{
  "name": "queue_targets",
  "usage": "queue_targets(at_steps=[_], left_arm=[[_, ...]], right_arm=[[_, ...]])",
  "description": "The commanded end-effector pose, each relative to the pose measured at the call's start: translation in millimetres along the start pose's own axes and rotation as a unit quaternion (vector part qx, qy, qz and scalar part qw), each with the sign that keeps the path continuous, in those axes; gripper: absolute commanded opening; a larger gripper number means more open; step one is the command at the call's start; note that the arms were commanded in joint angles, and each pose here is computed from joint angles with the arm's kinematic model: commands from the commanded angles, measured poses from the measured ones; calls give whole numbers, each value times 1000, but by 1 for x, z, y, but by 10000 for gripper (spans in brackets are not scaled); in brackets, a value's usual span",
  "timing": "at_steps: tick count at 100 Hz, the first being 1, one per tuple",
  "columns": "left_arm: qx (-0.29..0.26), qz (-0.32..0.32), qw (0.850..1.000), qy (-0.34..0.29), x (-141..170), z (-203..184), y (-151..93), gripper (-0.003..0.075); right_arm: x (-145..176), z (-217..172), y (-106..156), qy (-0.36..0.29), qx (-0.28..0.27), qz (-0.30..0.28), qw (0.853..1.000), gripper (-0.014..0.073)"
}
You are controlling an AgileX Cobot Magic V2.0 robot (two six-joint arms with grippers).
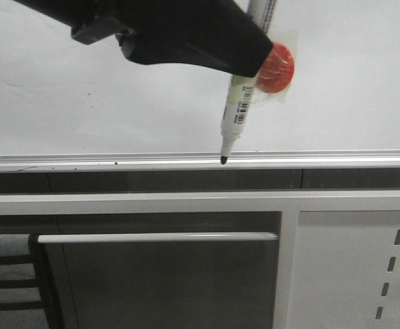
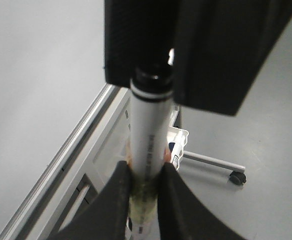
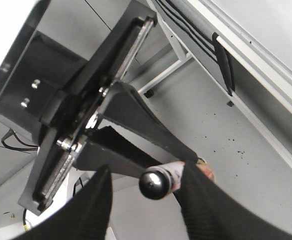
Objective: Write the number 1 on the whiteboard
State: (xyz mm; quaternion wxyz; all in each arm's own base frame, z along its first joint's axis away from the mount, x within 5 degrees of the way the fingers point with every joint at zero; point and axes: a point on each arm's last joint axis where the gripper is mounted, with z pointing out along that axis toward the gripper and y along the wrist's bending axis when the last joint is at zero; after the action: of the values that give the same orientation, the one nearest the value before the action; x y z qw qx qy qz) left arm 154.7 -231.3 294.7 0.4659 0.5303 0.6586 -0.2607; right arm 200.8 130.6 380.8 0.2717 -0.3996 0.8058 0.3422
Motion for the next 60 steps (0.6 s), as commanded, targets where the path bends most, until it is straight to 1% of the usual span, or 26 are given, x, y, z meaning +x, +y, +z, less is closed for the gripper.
queue_targets(at_steps=[1,13,28,33,34,35,40,47,49,52,55,60], left_arm=[[-8,-7,999,-33,-18,-8,1,-20],[-8,-7,999,-35,-19,-8,2,-20],[-11,-2,999,-48,-29,-10,4,-20],[-12,-1,999,-49,-29,-10,4,-20],[-12,-1,999,-49,-29,-10,4,-20],[-12,0,999,-48,-29,-10,4,-20],[-8,3,999,-47,-29,-10,3,-20],[-5,5,999,-47,-29,-10,3,-20],[-5,6,999,-47,-29,-10,3,-20],[-5,7,999,-46,-29,-10,3,-20],[-6,10,999,-45,-29,-10,3,-20],[-6,11,999,-45,-29,-10,3,-20]], right_arm=[[-11,-9,9,-44,-5,-5,999,330],[-12,-9,9,-46,-3,-5,999,330],[-12,-8,7,-47,-1,-3,999,330],[-12,-7,6,-46,-2,-2,999,308],[-12,-7,6,-46,-2,-2,999,284],[-12,-7,6,-46,-2,-2,999,284],[-12,-7,6,-48,0,-2,999,206],[-12,-7,6,-48,0,-8,999,53],[-12,-7,6,-48,0,-10,999,25],[-12,-7,6,-46,-1,-11,999,-39],[-12,-7,6,-46,-1,-11,999,-71],[-12,-7,6,-46,-1,-11,999,-66]])
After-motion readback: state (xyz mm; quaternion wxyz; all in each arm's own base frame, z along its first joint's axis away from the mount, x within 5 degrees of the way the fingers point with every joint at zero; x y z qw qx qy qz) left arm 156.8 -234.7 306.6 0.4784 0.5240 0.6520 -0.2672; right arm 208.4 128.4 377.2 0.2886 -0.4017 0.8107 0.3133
